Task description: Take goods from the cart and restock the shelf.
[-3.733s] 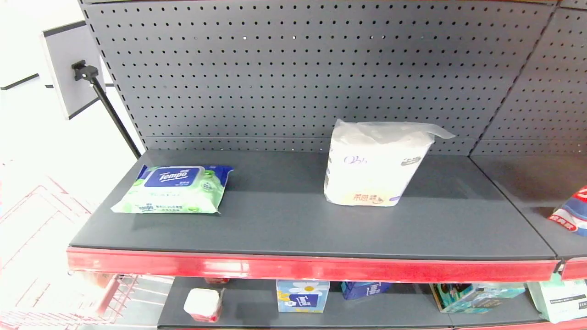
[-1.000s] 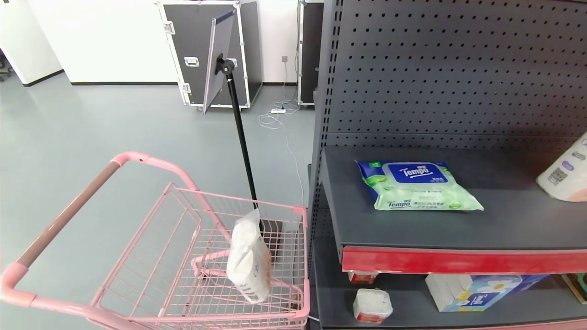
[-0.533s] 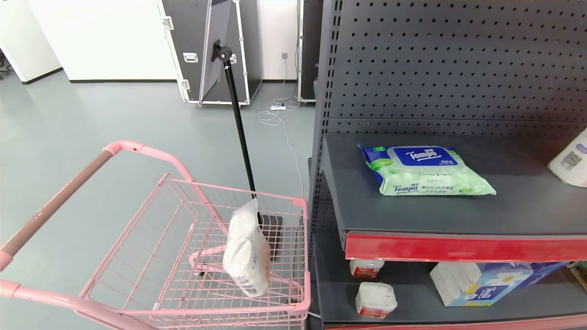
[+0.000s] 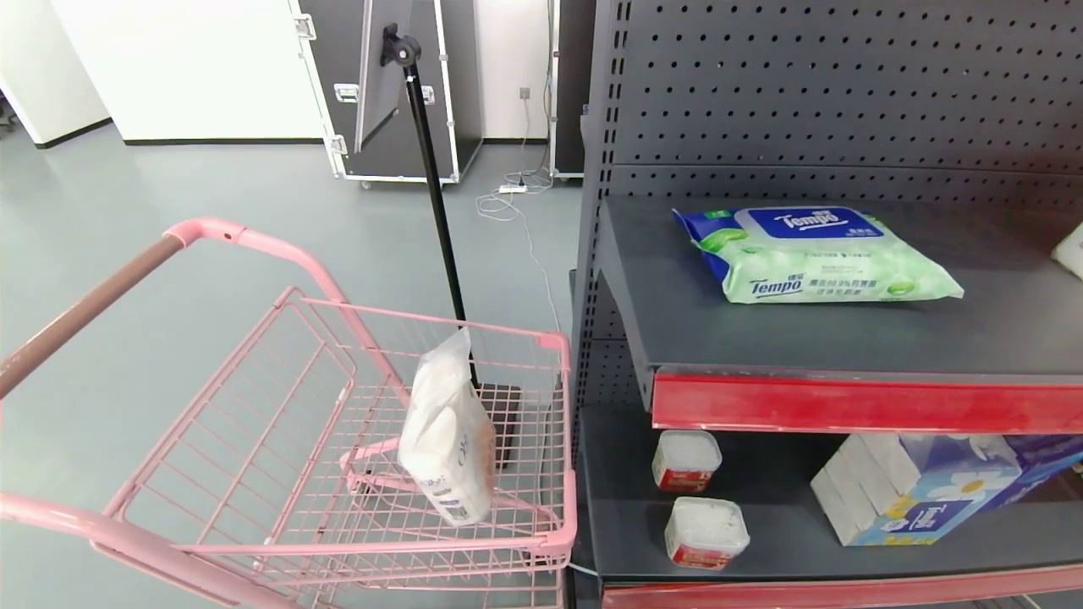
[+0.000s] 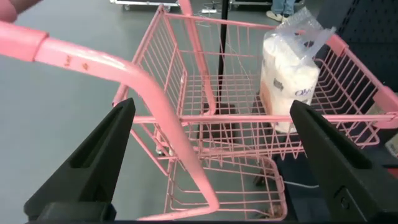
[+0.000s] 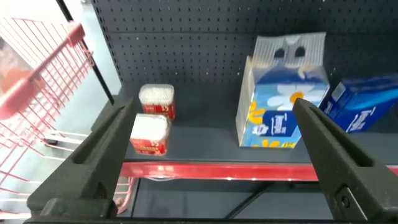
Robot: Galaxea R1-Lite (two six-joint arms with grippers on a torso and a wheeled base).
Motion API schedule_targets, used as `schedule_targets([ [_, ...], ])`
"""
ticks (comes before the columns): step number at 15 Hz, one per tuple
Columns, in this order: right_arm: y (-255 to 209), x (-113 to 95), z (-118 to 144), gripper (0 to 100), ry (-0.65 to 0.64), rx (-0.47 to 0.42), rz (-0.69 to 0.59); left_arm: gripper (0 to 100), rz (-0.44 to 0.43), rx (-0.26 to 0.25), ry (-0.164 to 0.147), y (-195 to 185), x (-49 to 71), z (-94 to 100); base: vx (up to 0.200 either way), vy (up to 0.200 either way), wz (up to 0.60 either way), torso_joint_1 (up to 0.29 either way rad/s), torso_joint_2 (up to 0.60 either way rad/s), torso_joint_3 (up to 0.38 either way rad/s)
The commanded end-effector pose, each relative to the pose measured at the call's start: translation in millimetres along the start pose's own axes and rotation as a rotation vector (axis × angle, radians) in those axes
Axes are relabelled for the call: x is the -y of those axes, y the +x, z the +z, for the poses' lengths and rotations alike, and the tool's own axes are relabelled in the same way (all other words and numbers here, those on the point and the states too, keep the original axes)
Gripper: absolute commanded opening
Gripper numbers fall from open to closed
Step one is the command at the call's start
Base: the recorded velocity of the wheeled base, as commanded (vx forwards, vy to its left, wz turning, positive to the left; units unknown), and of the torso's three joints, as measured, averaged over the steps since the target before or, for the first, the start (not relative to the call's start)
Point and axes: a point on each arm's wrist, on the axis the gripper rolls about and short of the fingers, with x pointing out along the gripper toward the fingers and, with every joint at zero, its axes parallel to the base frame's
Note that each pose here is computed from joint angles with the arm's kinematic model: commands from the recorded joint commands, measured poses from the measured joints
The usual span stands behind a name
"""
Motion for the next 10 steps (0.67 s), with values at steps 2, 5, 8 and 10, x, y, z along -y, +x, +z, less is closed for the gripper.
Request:
schedule_targets([
  [2,0.0,0.0,0.0,100,-0.001,-0.001,0.001,100,-0.002,-0.019,0.0,1.4,0.0,0.4,0.0,0.0,0.0,-0.151,0.52,0.369],
  [5,0.0,0.0,0.0,100,-0.001,-0.001,0.001,100,-0.045,-0.027,-0.004,2.0,0.9,0.6,0.0,0.0,0.0,-0.124,0.51,0.377],
  [8,0.0,0.0,0.0,100,0.0,-0.001,0.001,100,-0.073,-0.023,0.014,1.9,1.5,0.7,0.0,0.0,0.0,-0.072,0.35,0.268],
  [10,0.0,0.0,0.0,100,0.0,-0.001,0.001,100,-0.073,-0.023,0.013,1.9,1.5,0.7,0.0,0.0,0.0,-0.022,0.1,0.075],
])
